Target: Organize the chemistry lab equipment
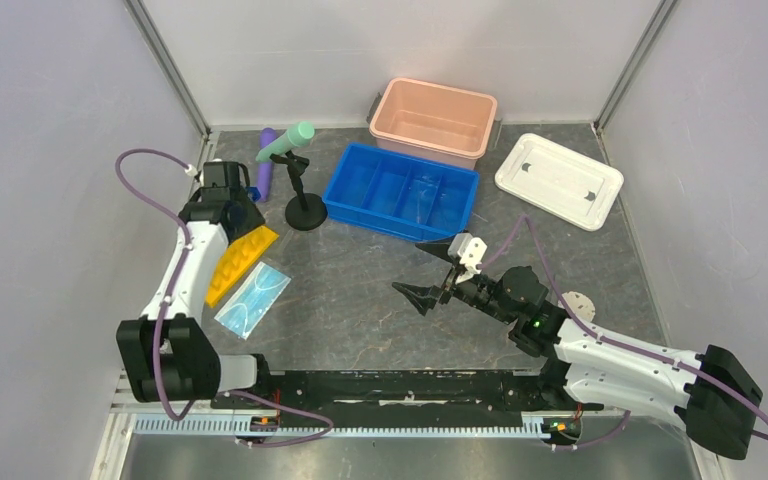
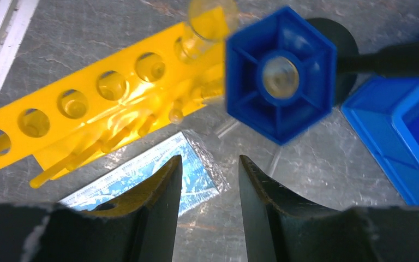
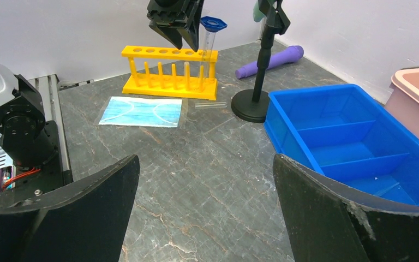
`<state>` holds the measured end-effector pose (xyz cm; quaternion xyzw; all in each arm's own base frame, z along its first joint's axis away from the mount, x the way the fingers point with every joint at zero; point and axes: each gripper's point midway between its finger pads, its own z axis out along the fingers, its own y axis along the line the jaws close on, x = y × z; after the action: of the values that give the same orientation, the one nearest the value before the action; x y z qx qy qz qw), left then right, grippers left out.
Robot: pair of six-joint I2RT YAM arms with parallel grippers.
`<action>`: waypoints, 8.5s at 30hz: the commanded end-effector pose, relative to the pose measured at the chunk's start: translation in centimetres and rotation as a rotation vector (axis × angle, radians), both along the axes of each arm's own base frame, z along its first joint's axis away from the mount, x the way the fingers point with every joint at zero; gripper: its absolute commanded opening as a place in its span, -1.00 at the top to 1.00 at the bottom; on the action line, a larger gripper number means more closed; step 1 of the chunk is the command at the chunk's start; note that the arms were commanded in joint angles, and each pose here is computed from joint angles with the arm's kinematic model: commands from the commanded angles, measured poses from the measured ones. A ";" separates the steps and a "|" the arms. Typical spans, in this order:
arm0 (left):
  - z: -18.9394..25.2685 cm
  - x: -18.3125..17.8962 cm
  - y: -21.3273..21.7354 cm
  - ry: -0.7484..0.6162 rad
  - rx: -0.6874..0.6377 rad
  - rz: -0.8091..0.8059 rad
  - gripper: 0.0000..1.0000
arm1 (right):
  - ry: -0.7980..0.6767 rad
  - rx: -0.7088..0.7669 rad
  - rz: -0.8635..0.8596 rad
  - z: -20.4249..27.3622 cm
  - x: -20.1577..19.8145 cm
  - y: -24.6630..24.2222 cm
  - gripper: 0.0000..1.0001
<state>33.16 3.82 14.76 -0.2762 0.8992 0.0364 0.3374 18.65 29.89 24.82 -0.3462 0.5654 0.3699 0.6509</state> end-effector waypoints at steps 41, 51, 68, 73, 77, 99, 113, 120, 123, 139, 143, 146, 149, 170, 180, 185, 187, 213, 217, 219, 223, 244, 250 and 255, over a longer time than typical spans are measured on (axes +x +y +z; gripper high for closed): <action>-9.7 -1.1 -13.5 0.215 -0.040 -0.519 0.05 | -0.024 0.027 -0.007 2.0 -0.2 -0.5 -0.96; -11.7 -0.4 -12.7 0.192 -0.040 -0.368 0.23 | -0.019 0.020 -0.024 1.7 -0.2 -1.1 -0.96; -13.4 -0.6 -12.6 0.252 -0.029 -0.374 0.58 | -0.018 0.003 -0.039 1.1 0.1 -1.1 -0.96; -12.7 -1.8 -13.6 0.249 -0.094 -0.413 0.73 | 0.003 0.001 -0.041 0.6 0.2 -1.0 -0.96; -11.5 -2.7 -14.6 0.228 -0.153 -0.449 0.84 | 0.032 -0.021 -0.065 -0.6 0.5 -1.3 -0.96; -2.3 -4.1 -24.9 -0.002 -0.393 -0.801 0.93 | 0.139 -0.078 -0.353 -3.3 3.7 -5.2 -0.96; 2.5 -0.6 -34.3 -0.203 -0.536 -0.987 0.96 | 0.288 -0.013 -0.707 -2.0 7.2 -9.9 -0.96; 2.7 0.6 -40.0 -0.227 -0.566 -1.070 0.96 | 0.256 0.015 -0.749 -0.5 6.5 -12.0 -0.96; 2.4 0.8 -41.7 -0.217 -0.574 -1.087 0.96 | 0.250 0.032 -0.734 -0.3 6.1 -12.3 -0.96; 0.8 1.2 -44.3 -0.242 -0.490 -1.111 0.93 | 0.240 0.035 -0.712 -0.6 5.9 -12.1 -0.96; 0.1 2.5 -44.6 -0.255 -0.451 -1.094 0.90 | 0.234 0.037 -0.714 -0.4 5.7 -12.4 -0.96; -0.3 3.4 -44.9 -0.260 -0.426 -1.090 0.90 | 0.234 0.046 -0.716 -0.4 5.6 -12.7 -0.96; -0.8 4.2 -45.2 -0.261 -0.407 -1.081 0.90 | 0.236 0.055 -0.715 -0.5 5.5 -12.8 -0.96; -4.4 8.0 -46.0 -0.247 -0.274 -1.055 0.89 | 0.235 0.046 -0.722 -0.5 5.3 -13.2 -0.96; -5.9 8.1 -45.8 -0.217 -0.255 -1.050 0.68 | 0.236 0.034 -0.727 -0.7 5.3 -13.3 -0.96; -4.8 7.8 -46.2 -0.221 -0.279 -1.067 0.52 | 0.244 0.031 -0.727 -1.0 5.4 -13.2 -0.96; -4.0 7.5 -46.4 -0.217 -0.296 -1.082 0.40 | 0.251 0.036 -0.725 -1.1 5.3 -13.1 -0.96; 4.6 -3.1 -26.5 -0.214 -0.007 -0.720 0.17 | 0.393 0.062 -0.794 -2.7 4.5 -14.8 -0.96; 3.3 -4.0 -21.5 -0.173 0.183 -0.645 0.11 | 0.379 0.060 -0.756 -2.5 4.3 -14.2 -0.96; 2.8 -4.1 -19.2 -0.154 0.293 -0.615 0.09 | 0.372 0.066 -0.746 -2.5 4.3 -14.0 -0.96; 2.9 -3.5 -16.2 -0.145 0.494 -0.612 0.05 | 0.362 0.083 -0.728 -2.1 4.2 -13.9 -0.96; -4.5 1.8 -9.6 0.061 0.806 -0.813 0.05 | 0.314 0.152 -0.679 -0.7 3.0 -14.8 -0.96; -6.7 2.3 -9.0 0.124 0.864 -0.824 0.05 | 0.318 0.167 -0.683 -0.5 2.8 -15.2 -0.96; -8.2 2.9 -9.0 0.178 0.902 -0.871 0.08 | 0.317 0.180 -0.686 -0.3 2.7 -15.4 -0.96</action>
<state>34.70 -5.02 6.50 0.2653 0.8649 0.2788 0.3222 21.37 14.70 24.03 -0.0245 0.7137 0.2242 0.6631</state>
